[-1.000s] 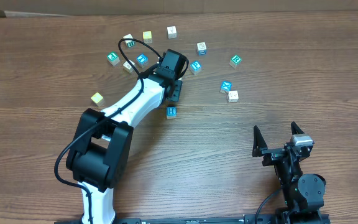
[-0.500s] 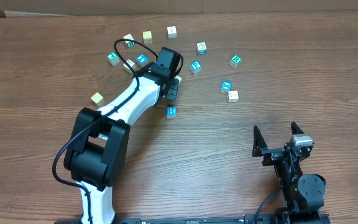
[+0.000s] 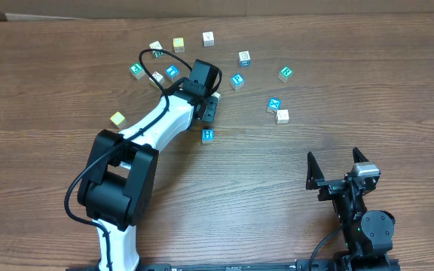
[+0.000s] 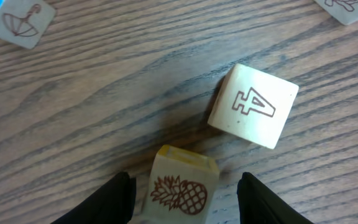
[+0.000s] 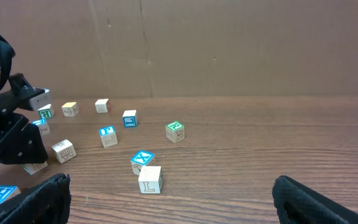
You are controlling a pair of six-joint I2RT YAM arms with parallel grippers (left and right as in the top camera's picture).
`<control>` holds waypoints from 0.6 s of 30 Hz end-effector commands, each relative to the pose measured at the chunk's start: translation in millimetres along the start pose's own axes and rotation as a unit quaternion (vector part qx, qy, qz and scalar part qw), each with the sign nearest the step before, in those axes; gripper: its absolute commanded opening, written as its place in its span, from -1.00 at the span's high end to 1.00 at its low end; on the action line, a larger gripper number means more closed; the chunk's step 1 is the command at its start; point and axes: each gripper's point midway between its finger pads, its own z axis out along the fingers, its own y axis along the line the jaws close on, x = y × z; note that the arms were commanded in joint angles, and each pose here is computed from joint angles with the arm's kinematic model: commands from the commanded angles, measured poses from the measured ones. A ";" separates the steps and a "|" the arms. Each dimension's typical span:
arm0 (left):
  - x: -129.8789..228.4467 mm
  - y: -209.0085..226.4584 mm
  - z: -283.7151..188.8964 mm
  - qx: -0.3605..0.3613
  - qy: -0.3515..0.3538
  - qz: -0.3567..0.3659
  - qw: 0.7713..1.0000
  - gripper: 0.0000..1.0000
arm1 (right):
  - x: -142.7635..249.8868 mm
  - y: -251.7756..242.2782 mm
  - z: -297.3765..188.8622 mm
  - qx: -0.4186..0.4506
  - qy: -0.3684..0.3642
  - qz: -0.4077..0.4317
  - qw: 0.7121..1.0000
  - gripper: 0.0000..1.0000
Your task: Form a tower
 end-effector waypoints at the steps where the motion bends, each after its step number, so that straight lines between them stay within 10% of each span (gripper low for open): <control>1: 4.5 -1.9 6.4 0.012 0.005 0.009 1.000 -0.03 | 4.1 0.9 0.8 -0.002 0.003 0.001 1.000 -1.00; 18: 13.3 -0.3 15.8 0.009 0.019 0.027 0.999 -0.05 | 4.1 0.9 0.8 -0.002 0.003 0.001 1.000 -1.00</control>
